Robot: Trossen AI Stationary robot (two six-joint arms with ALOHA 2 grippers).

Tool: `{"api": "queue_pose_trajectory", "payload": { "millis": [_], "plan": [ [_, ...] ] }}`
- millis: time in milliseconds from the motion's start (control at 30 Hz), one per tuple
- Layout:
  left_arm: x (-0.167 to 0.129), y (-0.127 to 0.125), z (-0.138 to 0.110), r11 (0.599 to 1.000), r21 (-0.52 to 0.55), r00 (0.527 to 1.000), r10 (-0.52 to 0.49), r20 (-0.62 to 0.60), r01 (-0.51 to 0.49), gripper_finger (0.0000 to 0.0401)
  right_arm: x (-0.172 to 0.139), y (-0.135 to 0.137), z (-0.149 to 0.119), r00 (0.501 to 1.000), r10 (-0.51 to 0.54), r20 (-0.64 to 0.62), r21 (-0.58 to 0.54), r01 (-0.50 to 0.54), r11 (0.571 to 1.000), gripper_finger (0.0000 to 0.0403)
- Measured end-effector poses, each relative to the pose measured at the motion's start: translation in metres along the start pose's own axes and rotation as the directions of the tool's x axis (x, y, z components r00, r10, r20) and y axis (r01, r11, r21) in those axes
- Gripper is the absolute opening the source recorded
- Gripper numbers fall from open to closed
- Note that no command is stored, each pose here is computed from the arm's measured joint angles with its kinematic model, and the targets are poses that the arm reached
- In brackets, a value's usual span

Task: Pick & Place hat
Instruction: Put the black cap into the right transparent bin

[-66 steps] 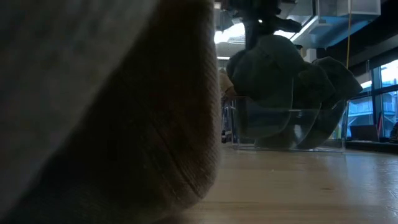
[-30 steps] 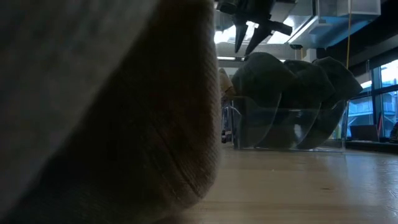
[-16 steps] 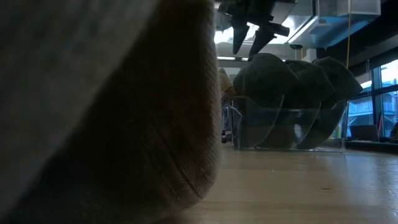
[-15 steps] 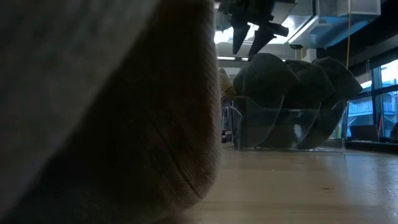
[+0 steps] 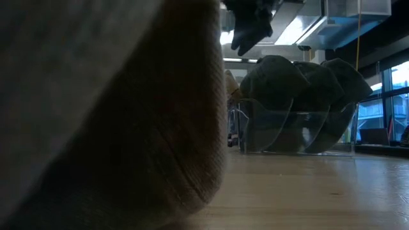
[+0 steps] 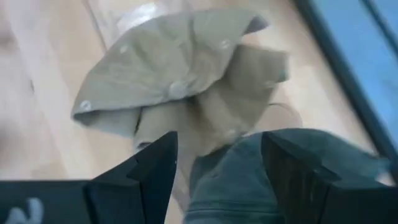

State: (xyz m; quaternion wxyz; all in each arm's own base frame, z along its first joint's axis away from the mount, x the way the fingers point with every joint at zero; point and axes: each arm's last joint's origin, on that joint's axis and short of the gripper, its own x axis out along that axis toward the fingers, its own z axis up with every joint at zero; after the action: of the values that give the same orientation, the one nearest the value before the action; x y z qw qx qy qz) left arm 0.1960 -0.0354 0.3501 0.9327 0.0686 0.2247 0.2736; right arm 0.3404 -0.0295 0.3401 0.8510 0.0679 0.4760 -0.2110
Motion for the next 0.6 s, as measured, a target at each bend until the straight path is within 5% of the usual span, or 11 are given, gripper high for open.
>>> {"api": "queue_pose_trajectory", "payload": {
  "millis": [433, 600],
  "plan": [
    [0.001, -0.001, 0.000, 0.989, -0.149, 1.000, -0.005, -0.004, 0.004, 0.0132, 0.017, -0.005, -0.030, 0.924, -0.158, -0.348, -0.045, 0.152, 0.987, 0.0232],
    [0.005, -0.005, -0.001, 0.984, -0.176, 1.000, -0.004, -0.013, 0.002, 0.0132, 0.013, -0.009, -0.037, 0.882, -0.285, -0.375, -0.081, 0.276, 0.958, 0.0232]
  ]
}}
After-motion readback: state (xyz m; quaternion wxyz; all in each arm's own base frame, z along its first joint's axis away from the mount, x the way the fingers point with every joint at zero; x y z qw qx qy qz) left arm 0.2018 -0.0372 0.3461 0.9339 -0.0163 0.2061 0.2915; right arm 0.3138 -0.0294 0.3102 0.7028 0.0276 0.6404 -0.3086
